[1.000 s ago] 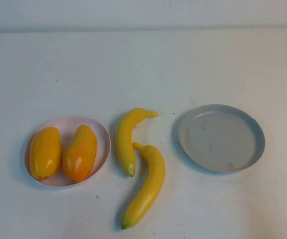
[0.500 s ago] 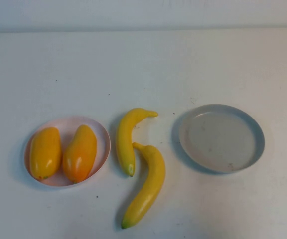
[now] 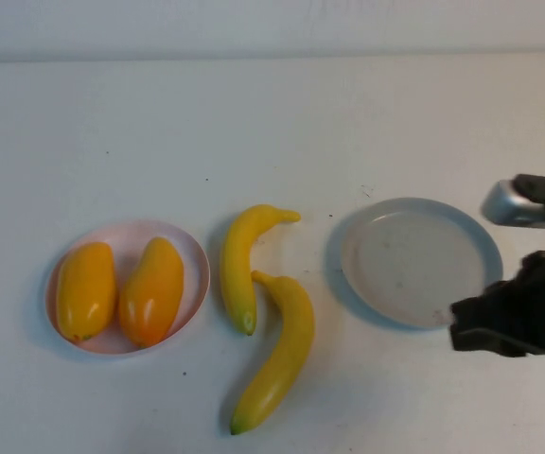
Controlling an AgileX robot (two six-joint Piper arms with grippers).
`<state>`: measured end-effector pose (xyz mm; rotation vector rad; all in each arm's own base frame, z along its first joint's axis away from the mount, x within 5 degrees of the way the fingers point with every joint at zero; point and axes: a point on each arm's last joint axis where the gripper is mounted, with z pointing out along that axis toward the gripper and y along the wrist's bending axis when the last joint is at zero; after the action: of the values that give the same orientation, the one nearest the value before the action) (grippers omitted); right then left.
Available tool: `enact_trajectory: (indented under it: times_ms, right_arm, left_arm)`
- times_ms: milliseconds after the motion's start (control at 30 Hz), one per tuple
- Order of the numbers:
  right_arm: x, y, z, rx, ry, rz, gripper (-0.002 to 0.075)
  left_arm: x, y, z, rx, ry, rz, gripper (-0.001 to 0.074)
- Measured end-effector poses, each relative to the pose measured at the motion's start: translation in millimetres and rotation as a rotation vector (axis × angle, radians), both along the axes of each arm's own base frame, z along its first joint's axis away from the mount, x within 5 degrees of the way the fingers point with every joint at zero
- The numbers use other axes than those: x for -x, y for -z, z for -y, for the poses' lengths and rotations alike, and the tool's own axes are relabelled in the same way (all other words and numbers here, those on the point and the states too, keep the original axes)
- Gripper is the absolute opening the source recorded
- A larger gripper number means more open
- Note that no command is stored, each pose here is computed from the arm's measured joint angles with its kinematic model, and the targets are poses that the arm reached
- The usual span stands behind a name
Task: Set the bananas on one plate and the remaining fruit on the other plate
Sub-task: Put another type of fruit in the right plate
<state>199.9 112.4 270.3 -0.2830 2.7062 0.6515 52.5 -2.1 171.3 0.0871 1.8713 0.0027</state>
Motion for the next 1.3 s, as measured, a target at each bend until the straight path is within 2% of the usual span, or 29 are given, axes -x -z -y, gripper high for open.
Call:
enact_trajectory:
  times_ms: [167, 267, 333, 533, 633, 1067, 1167, 1300]
  right_arm:
    - [-20.3, 7.2, -60.7, 0.048, -0.183, -0.017, -0.0013]
    - [-32.5, 13.1, -91.1, 0.072, -0.259, -0.033, 0.0032]
    - [-41.3, 17.3, -105.8, 0.090, -0.293, -0.045, 0.0098]
    - [-68.0, 29.2, -140.2, 0.118, -0.302, -0.077, 0.0391]
    - [-81.4, 34.4, -151.8, 0.121, -0.278, -0.092, 0.0452]
    - [-116.5, 70.4, -170.4, 0.237, -0.222, -0.138, 0.0465]
    - [-118.0, 75.7, -170.8, 0.252, -0.226, -0.144, 0.0433]
    - [-119.1, 78.7, -171.3, 0.259, -0.228, -0.147, 0.0349]
  left_arm:
    - [0.0, 0.0, 0.0, 0.000, 0.000, 0.000, -0.0004]
    - [0.0, 0.0, 0.0, 0.000, 0.000, 0.000, -0.0004]
    - [0.0, 0.0, 0.0, 0.000, 0.000, 0.000, -0.0004]
    - [0.0, 0.0, 0.0, 0.000, 0.000, 0.000, -0.0004]
    - [0.0, 0.0, 0.0, 0.000, 0.000, 0.000, -0.0004]
    - [0.0, 0.0, 0.0, 0.000, 0.000, 0.000, -0.0004]
    - [0.0, 0.0, 0.0, 0.000, 0.000, 0.000, -0.0004]
    - [0.0, 0.0, 0.0, 0.000, 0.000, 0.000, -0.0004]
